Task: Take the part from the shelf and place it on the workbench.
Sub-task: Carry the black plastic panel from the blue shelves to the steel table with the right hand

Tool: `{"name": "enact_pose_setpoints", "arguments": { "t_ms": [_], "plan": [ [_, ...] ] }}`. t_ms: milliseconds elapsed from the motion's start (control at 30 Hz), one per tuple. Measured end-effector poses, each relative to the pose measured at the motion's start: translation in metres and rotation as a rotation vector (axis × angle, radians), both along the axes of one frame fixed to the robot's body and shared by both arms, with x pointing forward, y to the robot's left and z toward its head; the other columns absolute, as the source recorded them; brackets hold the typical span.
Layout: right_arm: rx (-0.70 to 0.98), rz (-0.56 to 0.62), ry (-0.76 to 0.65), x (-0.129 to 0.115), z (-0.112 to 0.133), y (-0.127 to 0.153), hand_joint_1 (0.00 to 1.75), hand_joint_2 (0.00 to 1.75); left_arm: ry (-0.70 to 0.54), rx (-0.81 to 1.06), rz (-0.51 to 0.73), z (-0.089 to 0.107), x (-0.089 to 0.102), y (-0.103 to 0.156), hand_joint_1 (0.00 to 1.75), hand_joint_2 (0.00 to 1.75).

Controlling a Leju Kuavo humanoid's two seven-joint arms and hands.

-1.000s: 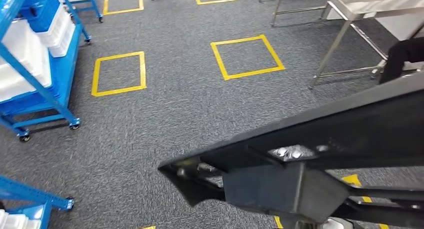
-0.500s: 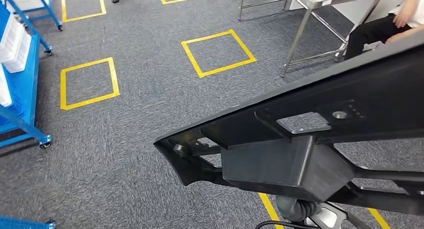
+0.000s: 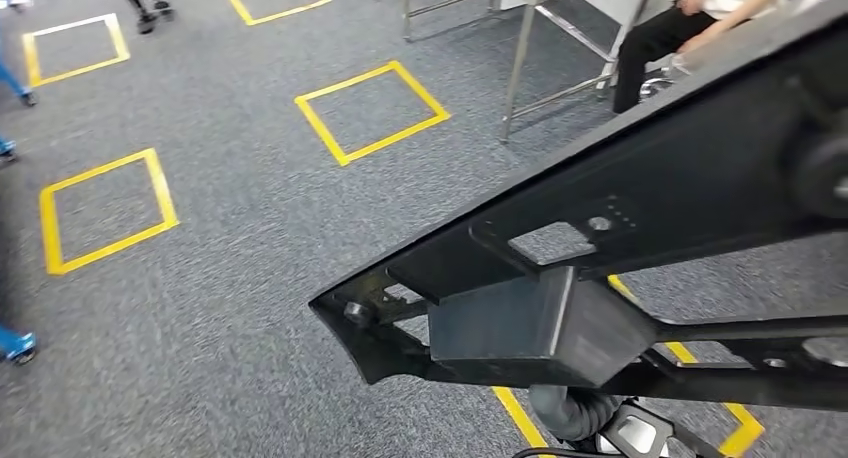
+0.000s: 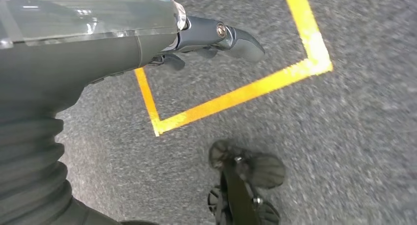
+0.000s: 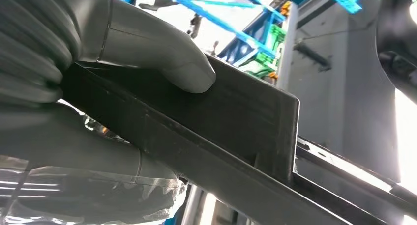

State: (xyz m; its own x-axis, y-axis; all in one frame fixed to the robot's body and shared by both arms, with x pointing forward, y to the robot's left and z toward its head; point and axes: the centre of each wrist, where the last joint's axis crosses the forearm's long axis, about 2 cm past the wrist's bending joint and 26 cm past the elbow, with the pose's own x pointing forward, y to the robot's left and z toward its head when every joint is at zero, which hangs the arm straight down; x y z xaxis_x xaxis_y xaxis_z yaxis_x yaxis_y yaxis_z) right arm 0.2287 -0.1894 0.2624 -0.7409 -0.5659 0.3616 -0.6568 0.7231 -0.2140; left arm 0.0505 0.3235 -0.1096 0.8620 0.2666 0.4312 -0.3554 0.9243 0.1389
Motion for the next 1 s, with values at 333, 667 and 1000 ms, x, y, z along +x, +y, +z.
{"name": "enact_pose_setpoints", "arguments": {
  "t_ms": [333,667,1000],
  "plan": [
    [-0.043,-0.012,-0.015,0.002,-0.002,0.002,1.75,1.75,-0.051,-0.062,-0.046,0.000,0.004,-0.014,0.00,1.75],
    [-0.045,0.020,-0.005,0.006,-0.003,0.004,1.75,1.75,-0.037,-0.033,0.009,0.000,0.006,-0.013,0.00,1.75],
    [-0.070,0.039,0.003,0.016,-0.005,0.005,1.75,1.75,-0.013,-0.004,0.112,0.000,-0.001,-0.001,0.00,1.75]
  ]
}}
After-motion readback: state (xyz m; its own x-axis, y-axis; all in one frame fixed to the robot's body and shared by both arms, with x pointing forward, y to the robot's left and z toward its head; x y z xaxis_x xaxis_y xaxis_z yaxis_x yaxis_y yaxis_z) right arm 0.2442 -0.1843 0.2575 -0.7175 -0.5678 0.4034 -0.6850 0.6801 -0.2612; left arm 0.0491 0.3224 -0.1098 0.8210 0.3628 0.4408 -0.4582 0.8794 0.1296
